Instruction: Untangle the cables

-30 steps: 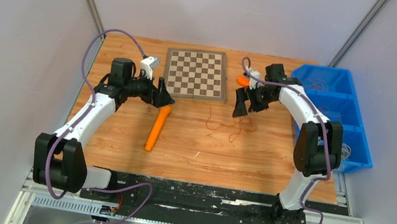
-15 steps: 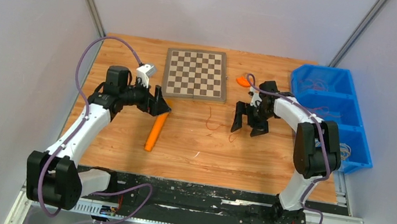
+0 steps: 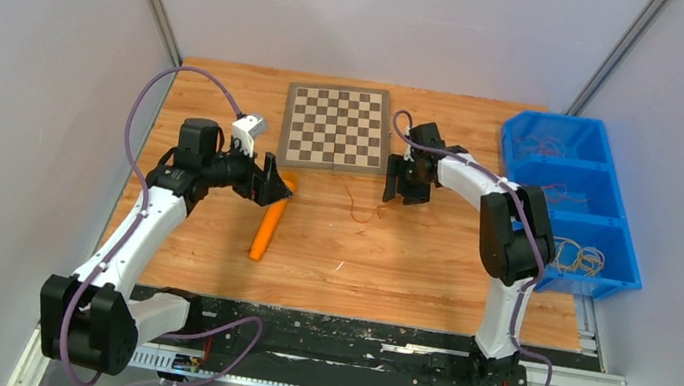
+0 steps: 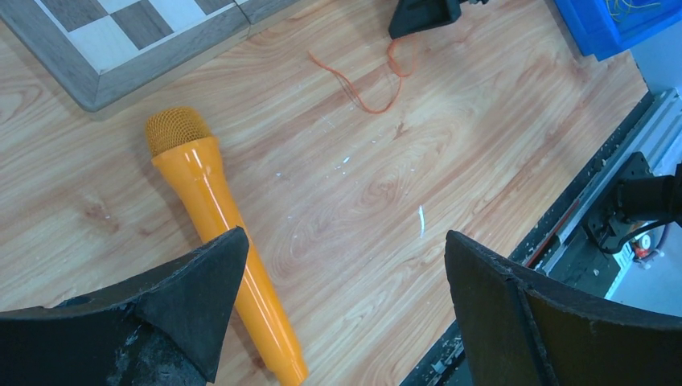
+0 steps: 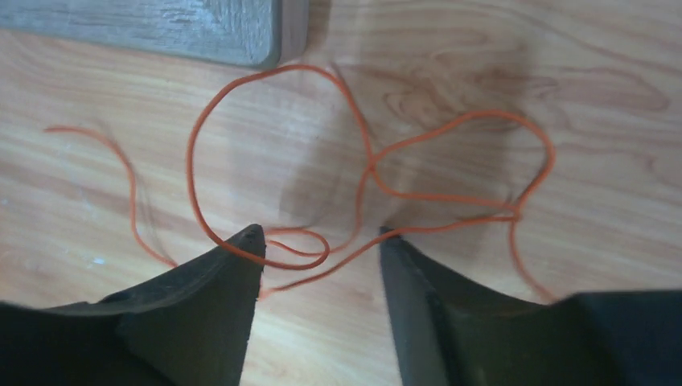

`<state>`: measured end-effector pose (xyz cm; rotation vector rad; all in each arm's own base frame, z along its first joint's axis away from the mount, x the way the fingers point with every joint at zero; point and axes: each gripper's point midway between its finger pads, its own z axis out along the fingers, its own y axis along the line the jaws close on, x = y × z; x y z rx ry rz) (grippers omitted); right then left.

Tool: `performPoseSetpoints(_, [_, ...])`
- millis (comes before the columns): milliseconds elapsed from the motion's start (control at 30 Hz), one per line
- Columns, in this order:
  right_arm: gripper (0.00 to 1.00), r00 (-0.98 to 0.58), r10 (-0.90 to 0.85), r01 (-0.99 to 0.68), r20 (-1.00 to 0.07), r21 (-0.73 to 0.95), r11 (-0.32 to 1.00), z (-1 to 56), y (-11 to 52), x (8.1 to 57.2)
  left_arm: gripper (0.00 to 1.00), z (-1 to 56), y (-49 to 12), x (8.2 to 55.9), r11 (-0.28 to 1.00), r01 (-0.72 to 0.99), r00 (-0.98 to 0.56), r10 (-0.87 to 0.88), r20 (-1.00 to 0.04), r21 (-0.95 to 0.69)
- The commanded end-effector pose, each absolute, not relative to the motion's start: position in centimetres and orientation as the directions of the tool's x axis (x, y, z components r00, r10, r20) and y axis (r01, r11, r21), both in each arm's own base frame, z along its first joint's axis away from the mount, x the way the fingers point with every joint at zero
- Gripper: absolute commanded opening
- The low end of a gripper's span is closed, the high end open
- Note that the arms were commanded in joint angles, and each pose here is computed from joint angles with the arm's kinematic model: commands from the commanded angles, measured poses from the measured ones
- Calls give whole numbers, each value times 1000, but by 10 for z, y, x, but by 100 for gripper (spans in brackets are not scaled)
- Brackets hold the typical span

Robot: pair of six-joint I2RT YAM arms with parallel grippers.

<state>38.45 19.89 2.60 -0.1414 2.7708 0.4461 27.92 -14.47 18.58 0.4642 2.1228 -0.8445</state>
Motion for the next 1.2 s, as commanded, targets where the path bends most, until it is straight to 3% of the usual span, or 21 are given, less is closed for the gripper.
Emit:
performPoseSetpoints(0, [40,-935,-90,-152,-344,157,976,-12,182,393,100,193,-142,279,715,589,-585,56,-809,-376])
performPoseSetpoints(100, [3,-915,-183,-245,-361,135,960,-6,178,391,100,192,-142,279,714,589,-586,55,-809,-378])
performPoseSetpoints(133, [0,-900,-220,-287,-376,133,949,1,179,391,100,192,-142,280,713,592,-582,55,-811,-377])
performPoseSetpoints(267, [0,-777,-374,-532,-507,210,820,61,198,384,100,199,-151,277,662,648,-555,73,-829,-376])
performPoseSetpoints(400, [0,-597,-414,-735,-688,261,626,153,204,361,100,209,-168,271,597,750,-460,160,-873,-286])
performPoseSetpoints(567, [0,-483,-343,-814,-806,269,514,236,178,346,100,209,-189,264,526,816,-402,217,-890,-240])
performPoseSetpoints(933, [0,-350,-97,-601,-932,144,786,389,1,400,100,209,-204,286,492,838,-383,224,-896,-235])
performPoseSetpoints(1167, [0,-314,-43,-424,-948,100,900,410,-105,425,100,206,-207,299,506,823,-407,211,-889,-257])
